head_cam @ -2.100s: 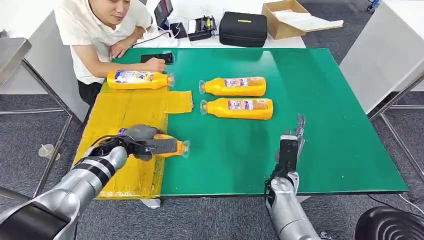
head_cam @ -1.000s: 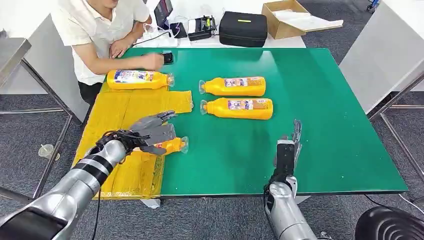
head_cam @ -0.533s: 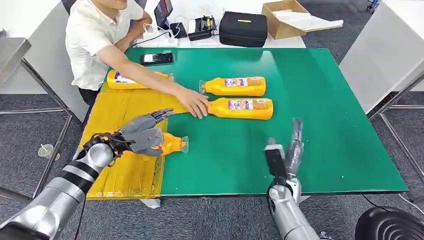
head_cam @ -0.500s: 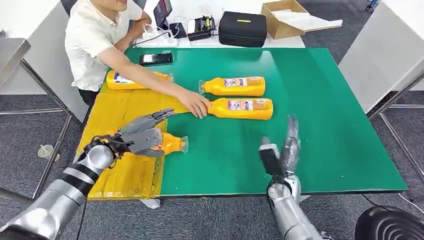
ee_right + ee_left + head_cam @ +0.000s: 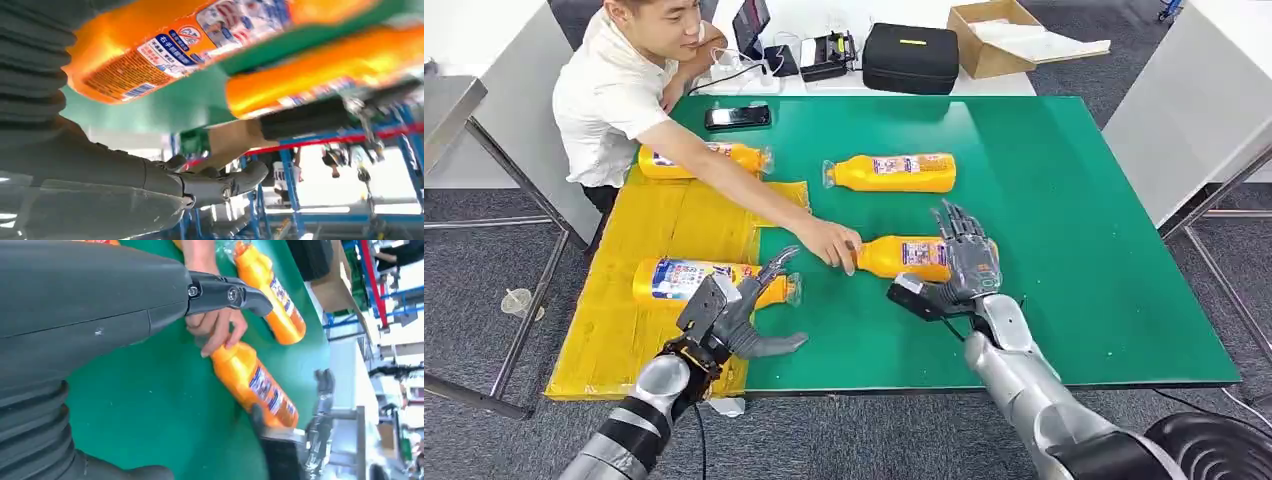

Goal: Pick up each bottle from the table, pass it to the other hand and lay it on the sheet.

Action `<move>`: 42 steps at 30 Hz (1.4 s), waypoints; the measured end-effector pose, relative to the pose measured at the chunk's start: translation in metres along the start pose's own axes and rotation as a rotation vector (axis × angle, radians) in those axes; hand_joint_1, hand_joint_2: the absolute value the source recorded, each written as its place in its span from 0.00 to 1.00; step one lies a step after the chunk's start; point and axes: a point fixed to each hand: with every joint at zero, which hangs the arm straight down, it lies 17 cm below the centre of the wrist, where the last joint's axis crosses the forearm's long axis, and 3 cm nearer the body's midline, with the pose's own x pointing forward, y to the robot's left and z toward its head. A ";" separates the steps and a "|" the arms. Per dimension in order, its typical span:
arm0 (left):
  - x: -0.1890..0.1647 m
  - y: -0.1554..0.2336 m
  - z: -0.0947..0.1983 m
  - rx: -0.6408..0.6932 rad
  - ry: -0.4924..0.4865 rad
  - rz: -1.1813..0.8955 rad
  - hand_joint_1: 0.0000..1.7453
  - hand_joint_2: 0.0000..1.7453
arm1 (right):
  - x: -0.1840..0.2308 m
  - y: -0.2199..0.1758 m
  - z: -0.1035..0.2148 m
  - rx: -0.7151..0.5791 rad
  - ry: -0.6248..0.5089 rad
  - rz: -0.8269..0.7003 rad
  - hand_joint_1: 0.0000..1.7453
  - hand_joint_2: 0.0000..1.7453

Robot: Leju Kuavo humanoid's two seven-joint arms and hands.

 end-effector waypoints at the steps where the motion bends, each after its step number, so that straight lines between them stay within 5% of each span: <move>1: -0.003 -0.002 0.001 0.010 0.010 -0.010 0.00 1.00 | 0.000 0.006 0.002 0.029 -0.018 0.048 0.00 1.00; 9: -0.011 -0.004 0.003 0.049 0.030 -0.043 0.00 1.00 | 0.001 0.042 0.018 0.173 -0.028 0.073 0.00 1.00; 19: -0.011 -0.005 0.008 0.064 0.043 -0.021 0.00 1.00 | -0.036 0.062 0.024 0.348 0.123 0.056 0.00 1.00; 37: -0.010 -0.002 0.011 0.082 0.041 -0.025 0.00 1.00 | -0.073 0.046 0.022 0.318 0.221 0.173 0.00 1.00; 42: -0.009 -0.003 0.011 0.077 0.040 -0.023 0.00 1.00 | -0.077 0.059 0.027 0.422 0.247 0.111 0.00 1.00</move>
